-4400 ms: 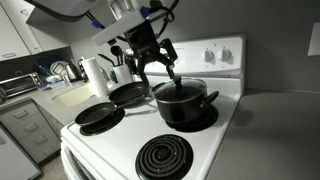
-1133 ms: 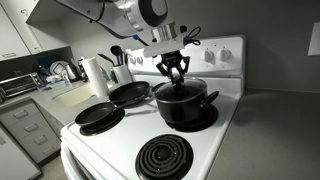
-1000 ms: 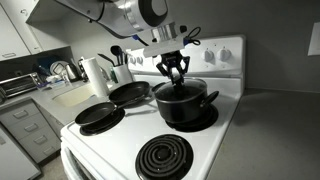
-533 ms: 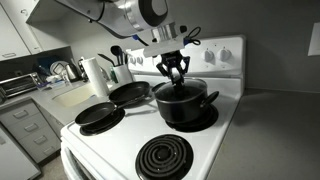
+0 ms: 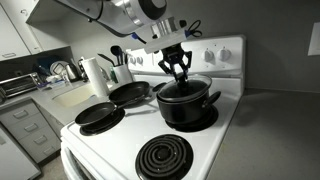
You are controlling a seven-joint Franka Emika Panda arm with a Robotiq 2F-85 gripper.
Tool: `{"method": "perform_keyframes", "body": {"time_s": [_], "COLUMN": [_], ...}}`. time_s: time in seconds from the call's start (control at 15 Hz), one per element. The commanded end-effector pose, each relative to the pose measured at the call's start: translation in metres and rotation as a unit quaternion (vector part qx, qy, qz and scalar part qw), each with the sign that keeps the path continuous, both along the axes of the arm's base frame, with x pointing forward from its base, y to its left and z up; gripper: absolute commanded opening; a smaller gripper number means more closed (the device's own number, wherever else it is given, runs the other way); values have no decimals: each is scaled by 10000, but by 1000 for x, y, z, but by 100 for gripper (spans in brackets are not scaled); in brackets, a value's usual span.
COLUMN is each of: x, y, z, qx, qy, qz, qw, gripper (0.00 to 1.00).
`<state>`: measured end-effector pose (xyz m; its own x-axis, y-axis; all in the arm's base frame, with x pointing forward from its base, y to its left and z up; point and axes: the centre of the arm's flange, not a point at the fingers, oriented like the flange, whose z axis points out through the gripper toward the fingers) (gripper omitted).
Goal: Take the lid from the black pot and put it on the stove
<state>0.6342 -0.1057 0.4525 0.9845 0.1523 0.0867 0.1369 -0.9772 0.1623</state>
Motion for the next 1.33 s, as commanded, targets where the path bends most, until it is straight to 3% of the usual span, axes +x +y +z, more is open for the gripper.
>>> {"method": "perform_keyframes", "body": {"time_s": [0.0, 0.6, 1.0, 1.27], "x": [3, -23, -52, -79], "y": [-3, 37, 93, 142], "z": [27, 67, 78, 64], "qx": [-186, -187, -278, -337], "qy": [-34, 213, 94, 4], "qz": [95, 65, -272, -693], "qw": [9998, 9996, 9992, 9970], "gripper": [14, 14, 14, 14]}}
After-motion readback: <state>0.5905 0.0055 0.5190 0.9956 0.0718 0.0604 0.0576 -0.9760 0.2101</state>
